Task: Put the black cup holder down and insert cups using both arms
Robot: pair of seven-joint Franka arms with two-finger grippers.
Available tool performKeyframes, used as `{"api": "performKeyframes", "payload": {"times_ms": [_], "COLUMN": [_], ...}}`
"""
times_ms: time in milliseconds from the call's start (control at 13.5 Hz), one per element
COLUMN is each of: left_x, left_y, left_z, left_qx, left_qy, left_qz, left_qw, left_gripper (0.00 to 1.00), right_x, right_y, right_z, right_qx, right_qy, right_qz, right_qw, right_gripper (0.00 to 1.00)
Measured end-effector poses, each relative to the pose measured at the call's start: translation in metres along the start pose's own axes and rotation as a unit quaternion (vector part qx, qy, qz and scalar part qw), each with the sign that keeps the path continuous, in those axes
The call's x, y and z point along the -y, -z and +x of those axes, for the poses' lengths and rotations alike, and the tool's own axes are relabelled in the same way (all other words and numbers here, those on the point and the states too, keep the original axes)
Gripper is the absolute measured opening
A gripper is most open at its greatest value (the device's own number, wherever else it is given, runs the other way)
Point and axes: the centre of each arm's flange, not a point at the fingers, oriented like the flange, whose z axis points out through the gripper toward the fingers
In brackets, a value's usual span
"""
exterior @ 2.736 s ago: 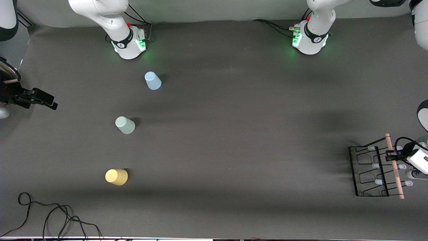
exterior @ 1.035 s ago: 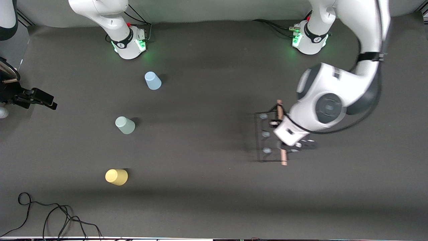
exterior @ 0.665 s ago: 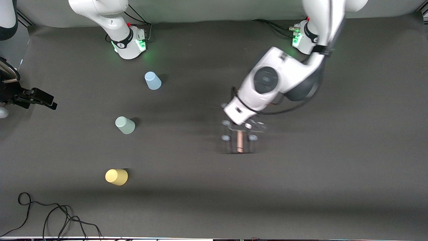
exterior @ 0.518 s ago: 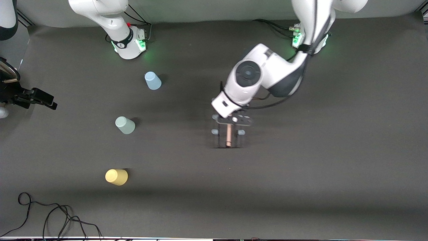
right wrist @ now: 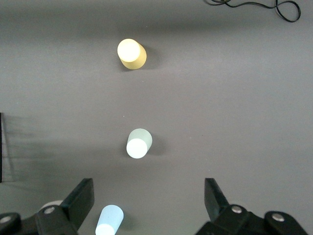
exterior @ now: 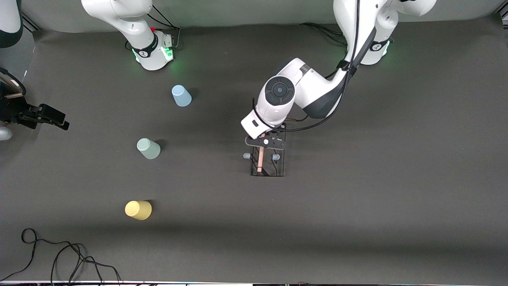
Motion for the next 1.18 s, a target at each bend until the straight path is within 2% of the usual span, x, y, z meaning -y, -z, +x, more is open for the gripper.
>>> {"api": "performKeyframes", "payload": {"times_ms": [665,1109,1183], "left_x": [-0.003,-0.004,-0.005], "left_y": [-0.012,-0.012,-0.012], "left_z": [0.011,0.011,0.011], "left_qx": [-0.025,-0.026,-0.028], "left_qy": [0.053,0.051,0.047], "left_qz": [-0.019,-0.02,-0.018], "left_qw": [0.998,0.998,0.998], "left_gripper": [0.16,0.16,0.24], "right_x": [0.018,0.048,0.053], "right_y": [-0.013,-0.036,-0.041], "right_z": [-0.004,-0.037,-0.047], "right_qx": [0.007,0.012,0.012], "right_qy": [0.017,0.048,0.054], "right_qz": [0.0,0.003,0.004], "right_qw": [1.0,0.999,0.998], "right_gripper": [1.0,1.0,1.0]}}
